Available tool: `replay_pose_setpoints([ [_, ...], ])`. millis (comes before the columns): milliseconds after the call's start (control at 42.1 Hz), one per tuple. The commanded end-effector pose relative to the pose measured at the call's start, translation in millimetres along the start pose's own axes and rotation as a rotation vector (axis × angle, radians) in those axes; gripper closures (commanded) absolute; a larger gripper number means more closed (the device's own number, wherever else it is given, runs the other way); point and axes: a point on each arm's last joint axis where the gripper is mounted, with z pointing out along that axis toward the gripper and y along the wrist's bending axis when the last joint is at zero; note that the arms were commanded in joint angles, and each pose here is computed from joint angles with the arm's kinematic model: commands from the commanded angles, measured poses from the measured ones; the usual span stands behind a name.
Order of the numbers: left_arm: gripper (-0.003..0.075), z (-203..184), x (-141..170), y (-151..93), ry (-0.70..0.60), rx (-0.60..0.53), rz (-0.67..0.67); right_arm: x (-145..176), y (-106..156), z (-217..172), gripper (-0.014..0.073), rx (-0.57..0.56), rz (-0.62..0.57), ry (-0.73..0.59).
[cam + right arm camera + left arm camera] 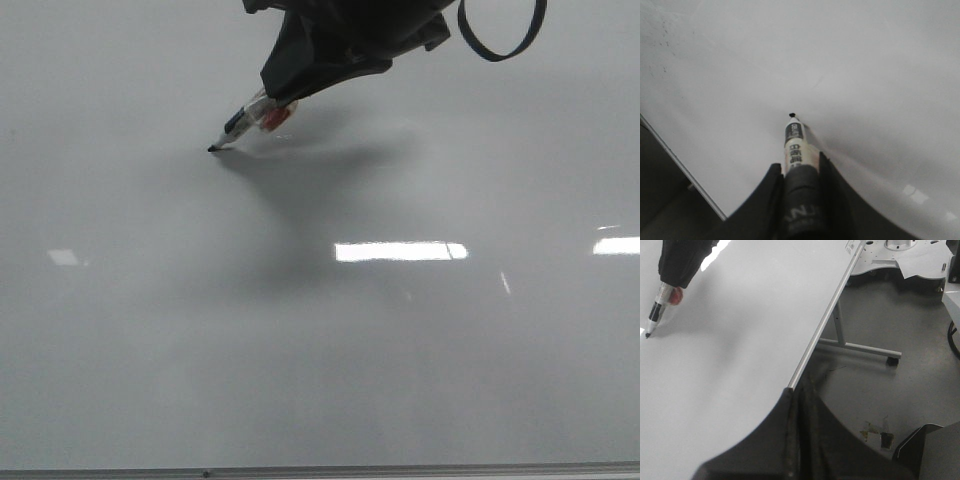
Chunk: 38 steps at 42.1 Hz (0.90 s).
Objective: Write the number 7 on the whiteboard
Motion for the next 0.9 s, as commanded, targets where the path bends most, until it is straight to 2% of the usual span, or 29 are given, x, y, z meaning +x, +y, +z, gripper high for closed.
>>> replay_pose_setpoints([
  [0,0.0741,-4,-13,3,-0.095,-0.018,-0.019,-16,-17,-27,0.0655,0.125,-0.001,-0.148],
  [190,0.0741,-4,-13,3,-0.095,-0.018,-0.019,1,-41,-55,0.0655,0.205,0.030,-0.140],
  [380,0.0741,-4,-13,3,-0.095,-0.018,-0.019,8,-42,-58,0.0655,0.180,0.002,-0.084],
  [878,0.0741,-4,-13,3,-0.095,-0.018,-0.019,46,-5,11,0.0655,0.060,-0.048,0.102],
])
